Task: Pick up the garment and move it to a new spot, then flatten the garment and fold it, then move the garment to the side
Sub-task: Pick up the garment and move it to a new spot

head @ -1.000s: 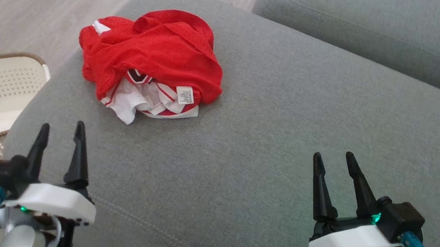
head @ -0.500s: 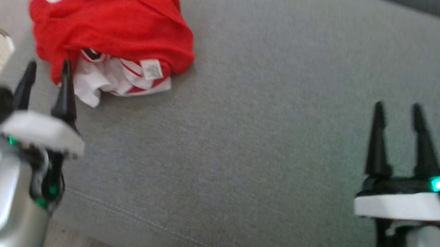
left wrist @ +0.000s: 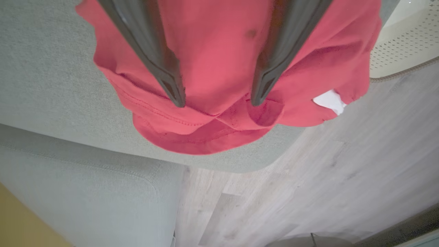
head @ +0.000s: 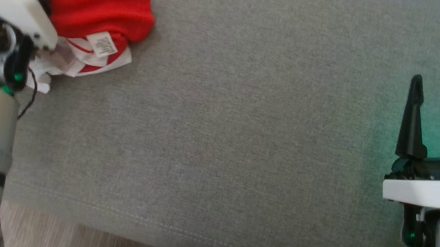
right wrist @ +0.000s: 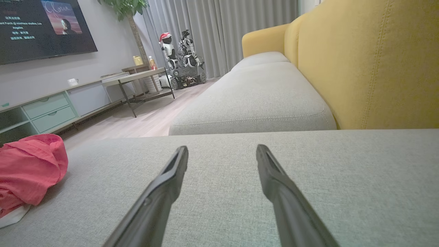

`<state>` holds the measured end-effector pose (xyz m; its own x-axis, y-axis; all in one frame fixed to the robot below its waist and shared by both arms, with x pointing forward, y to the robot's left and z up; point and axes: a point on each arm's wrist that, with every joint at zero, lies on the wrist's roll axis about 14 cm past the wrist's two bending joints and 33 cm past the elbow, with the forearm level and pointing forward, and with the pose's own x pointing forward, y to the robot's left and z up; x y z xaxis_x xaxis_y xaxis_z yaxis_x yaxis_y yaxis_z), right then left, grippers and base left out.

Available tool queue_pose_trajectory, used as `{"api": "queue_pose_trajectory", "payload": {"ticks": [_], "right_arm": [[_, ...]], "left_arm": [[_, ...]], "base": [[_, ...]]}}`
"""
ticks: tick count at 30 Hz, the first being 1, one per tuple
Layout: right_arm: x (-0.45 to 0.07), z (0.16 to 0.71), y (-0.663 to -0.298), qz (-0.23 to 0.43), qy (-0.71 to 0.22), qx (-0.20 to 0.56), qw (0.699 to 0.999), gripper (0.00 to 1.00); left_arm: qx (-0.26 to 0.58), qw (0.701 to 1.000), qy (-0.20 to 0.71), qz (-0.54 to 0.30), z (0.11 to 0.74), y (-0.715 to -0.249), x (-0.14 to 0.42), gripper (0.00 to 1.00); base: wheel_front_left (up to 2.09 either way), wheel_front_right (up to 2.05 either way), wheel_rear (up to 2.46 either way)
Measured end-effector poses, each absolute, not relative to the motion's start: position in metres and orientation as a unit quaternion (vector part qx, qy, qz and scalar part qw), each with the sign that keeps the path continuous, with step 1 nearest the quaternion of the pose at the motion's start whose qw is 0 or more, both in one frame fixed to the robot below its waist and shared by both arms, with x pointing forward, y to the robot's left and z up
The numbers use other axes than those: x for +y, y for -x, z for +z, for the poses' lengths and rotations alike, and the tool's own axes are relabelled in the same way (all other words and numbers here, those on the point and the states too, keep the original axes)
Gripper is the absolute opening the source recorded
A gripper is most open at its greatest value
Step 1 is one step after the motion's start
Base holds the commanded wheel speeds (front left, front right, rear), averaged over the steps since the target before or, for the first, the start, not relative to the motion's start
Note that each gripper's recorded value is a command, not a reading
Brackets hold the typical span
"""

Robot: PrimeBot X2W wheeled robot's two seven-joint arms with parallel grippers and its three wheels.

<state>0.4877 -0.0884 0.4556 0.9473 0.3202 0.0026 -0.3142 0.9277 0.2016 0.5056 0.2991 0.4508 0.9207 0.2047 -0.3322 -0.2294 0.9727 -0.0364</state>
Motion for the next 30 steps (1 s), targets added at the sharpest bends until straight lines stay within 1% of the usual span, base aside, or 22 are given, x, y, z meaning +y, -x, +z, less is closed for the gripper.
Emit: {"api": "queue_pose_trajectory", "payload": {"ticks": [5, 11, 12, 13, 14, 17, 21, 26, 30], "right_arm": [[-0.088, 0.446, -0.490, 0.163, -0.102, 0.023, 0.981, 1.00], [-0.087, 0.438, -0.490, 0.165, -0.102, 0.032, 0.981, 1.00], [-0.088, 0.438, -0.492, 0.164, -0.102, 0.032, 0.981, 1.00], [-0.088, 0.438, -0.493, 0.164, -0.101, 0.031, 0.981, 1.00], [-0.088, 0.437, -0.493, 0.164, -0.101, 0.031, 0.981, 1.00], [-0.088, 0.434, -0.493, 0.164, -0.101, 0.034, 0.981, 1.00], [-0.087, 0.435, -0.492, 0.165, -0.101, 0.037, 0.980, 1.00], [-0.084, 0.445, -0.488, 0.169, -0.100, 0.029, 0.980, 1.00], [-0.082, 0.460, -0.483, 0.171, -0.103, 0.012, 0.980, 1.00]], "left_arm": [[0.211, 0.972, 0.030, 0.099, 0.435, -0.527, 0.293, 1.00], [0.276, 0.956, 0.015, 0.093, 0.407, -0.532, 0.294, 1.00], [0.287, 0.953, 0.015, 0.092, 0.403, -0.531, 0.293, 0.86], [0.298, 0.950, 0.014, 0.088, 0.398, -0.530, 0.291, 0.34], [0.305, 0.949, 0.013, 0.085, 0.395, -0.530, 0.290, 0.01], [0.305, 0.949, 0.012, 0.085, 0.392, -0.531, 0.289, 0.00], [0.259, 0.962, 0.011, 0.086, 0.409, -0.540, 0.290, 0.00], [0.181, 0.979, 0.017, 0.089, 0.447, -0.545, 0.291, 0.00], [0.088, 0.992, 0.032, 0.084, 0.496, -0.549, 0.289, 0.00]], "base": [[0.00, 0.00, 0.00], [0.00, 0.00, 0.00], [0.00, 0.00, 0.00], [0.00, 0.00, 0.00], [0.00, 0.00, 0.00], [0.00, 0.00, 0.00], [0.00, 0.00, 0.00], [0.00, 0.00, 0.00], [0.00, 0.00, 0.00]]}}
